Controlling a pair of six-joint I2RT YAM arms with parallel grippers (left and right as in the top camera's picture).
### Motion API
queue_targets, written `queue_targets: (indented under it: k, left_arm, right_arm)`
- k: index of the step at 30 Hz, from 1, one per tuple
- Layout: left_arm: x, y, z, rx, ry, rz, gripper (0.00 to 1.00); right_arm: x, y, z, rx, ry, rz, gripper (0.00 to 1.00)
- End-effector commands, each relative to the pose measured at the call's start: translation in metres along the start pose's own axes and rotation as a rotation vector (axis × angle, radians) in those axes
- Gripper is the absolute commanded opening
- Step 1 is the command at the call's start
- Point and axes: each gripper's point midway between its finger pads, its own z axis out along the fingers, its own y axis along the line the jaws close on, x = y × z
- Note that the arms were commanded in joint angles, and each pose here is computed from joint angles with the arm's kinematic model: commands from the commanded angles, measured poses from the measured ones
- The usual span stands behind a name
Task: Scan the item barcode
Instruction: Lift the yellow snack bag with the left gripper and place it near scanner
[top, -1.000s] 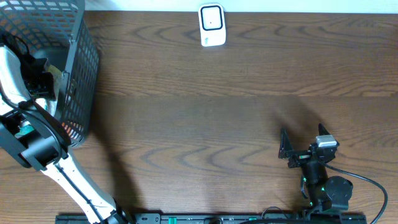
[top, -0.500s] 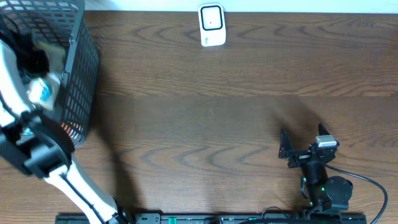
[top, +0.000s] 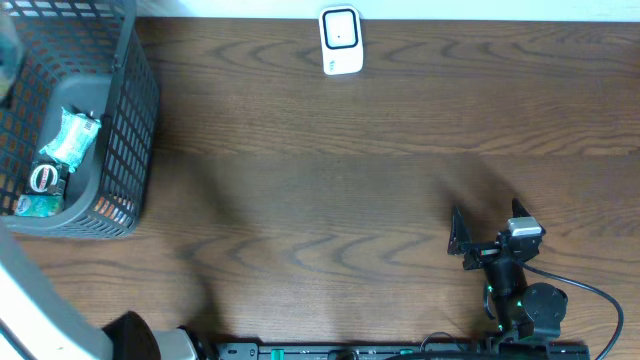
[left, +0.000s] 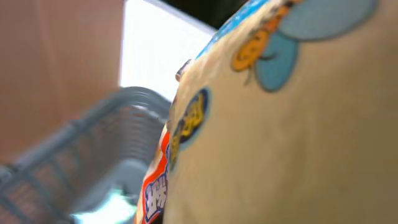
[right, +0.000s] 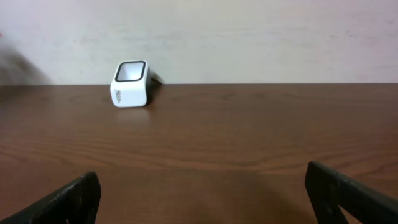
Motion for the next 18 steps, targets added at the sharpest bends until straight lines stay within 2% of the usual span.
queue_targets:
  k: [1, 4, 11, 18]
  left_arm:
    - [0.019, -0.049, -0.001, 0.235, 0.122, -0.198, 0.07]
    - [0.043, -0.091, -0.001, 0.397, 0.236, -0.179, 0.07]
    - [0.120, -0.166, 0.025, 0.549, 0.480, -0.124, 0.07]
    - [0.245, -0.235, 0.062, 0.608, 0.817, -0.062, 0.07]
  right_arm:
    - [0.000, -0.002, 0.000, 0.009, 0.000, -0.011, 0.99]
    - [0.000, -0.002, 0.000, 0.009, 0.000, -0.011, 0.99]
    - [0.000, -0.002, 0.000, 0.009, 0.000, -0.011, 0.99]
    - [0.000, -0.002, 0.000, 0.009, 0.000, -0.011, 0.99]
